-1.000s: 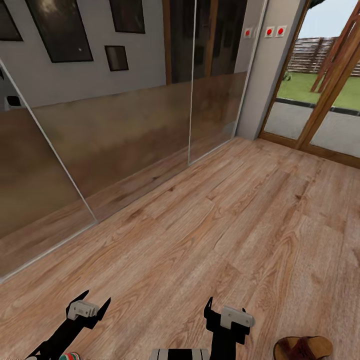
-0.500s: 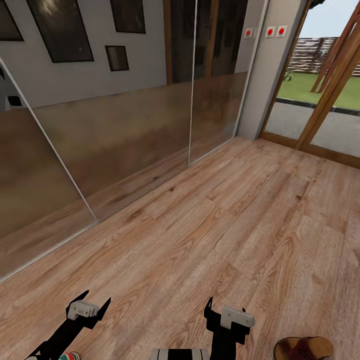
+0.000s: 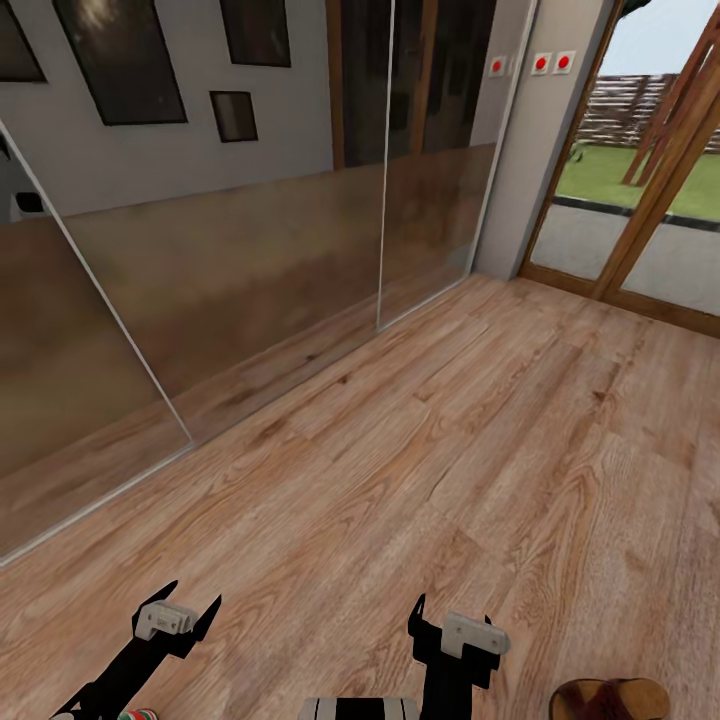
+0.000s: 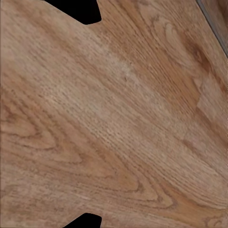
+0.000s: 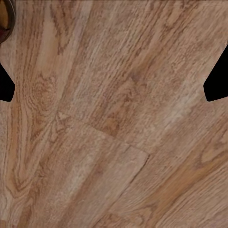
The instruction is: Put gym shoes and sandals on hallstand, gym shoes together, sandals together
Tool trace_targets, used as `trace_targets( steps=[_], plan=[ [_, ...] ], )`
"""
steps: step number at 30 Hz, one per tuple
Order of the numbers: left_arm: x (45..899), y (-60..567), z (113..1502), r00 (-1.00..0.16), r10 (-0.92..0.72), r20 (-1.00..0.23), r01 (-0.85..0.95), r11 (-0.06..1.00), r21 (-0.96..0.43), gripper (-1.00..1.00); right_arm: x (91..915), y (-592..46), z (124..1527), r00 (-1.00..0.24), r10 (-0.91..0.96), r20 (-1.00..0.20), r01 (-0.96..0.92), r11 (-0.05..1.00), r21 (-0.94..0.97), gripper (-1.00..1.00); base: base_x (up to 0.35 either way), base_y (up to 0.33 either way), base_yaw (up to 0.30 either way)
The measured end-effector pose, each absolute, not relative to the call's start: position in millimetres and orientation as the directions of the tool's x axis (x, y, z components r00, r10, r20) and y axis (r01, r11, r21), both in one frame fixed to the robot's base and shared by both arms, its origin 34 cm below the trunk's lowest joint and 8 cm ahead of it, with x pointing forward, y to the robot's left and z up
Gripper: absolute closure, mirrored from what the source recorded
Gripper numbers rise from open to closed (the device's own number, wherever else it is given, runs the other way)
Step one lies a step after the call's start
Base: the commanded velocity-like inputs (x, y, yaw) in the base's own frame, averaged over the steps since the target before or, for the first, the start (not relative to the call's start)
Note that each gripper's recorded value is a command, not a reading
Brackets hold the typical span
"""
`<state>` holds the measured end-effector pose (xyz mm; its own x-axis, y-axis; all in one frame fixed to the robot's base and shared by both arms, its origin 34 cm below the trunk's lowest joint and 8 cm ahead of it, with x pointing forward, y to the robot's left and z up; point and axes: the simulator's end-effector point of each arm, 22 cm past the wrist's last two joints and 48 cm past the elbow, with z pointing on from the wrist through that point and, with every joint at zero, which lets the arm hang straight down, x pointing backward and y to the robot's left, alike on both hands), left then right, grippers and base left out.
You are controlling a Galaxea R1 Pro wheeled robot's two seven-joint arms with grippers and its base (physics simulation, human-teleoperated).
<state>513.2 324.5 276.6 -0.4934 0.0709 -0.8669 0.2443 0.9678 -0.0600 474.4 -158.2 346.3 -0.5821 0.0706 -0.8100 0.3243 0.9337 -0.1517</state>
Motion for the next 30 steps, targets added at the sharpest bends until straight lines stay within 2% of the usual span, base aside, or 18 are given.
trace_targets(
  steps=[10, 30],
  plan=[
    [513.3, 324.5, 276.7, -0.493, 0.071, -0.867, 0.244, 0.968, -0.06, -1.0, 474.4, -158.1, 346.3, -0.582, 0.071, -0.81, 0.324, 0.934, -0.152, -1.0, 0.152, 0.0, 0.0],
    [513.4, 324.6, 276.8, -0.492, 0.07, -0.868, 0.244, 0.968, -0.06, -1.0, 474.5, -158.2, 346.3, -0.582, 0.07, -0.81, 0.324, 0.934, -0.152, -1.0, 0.011, 0.0, 0.0]
  ],
)
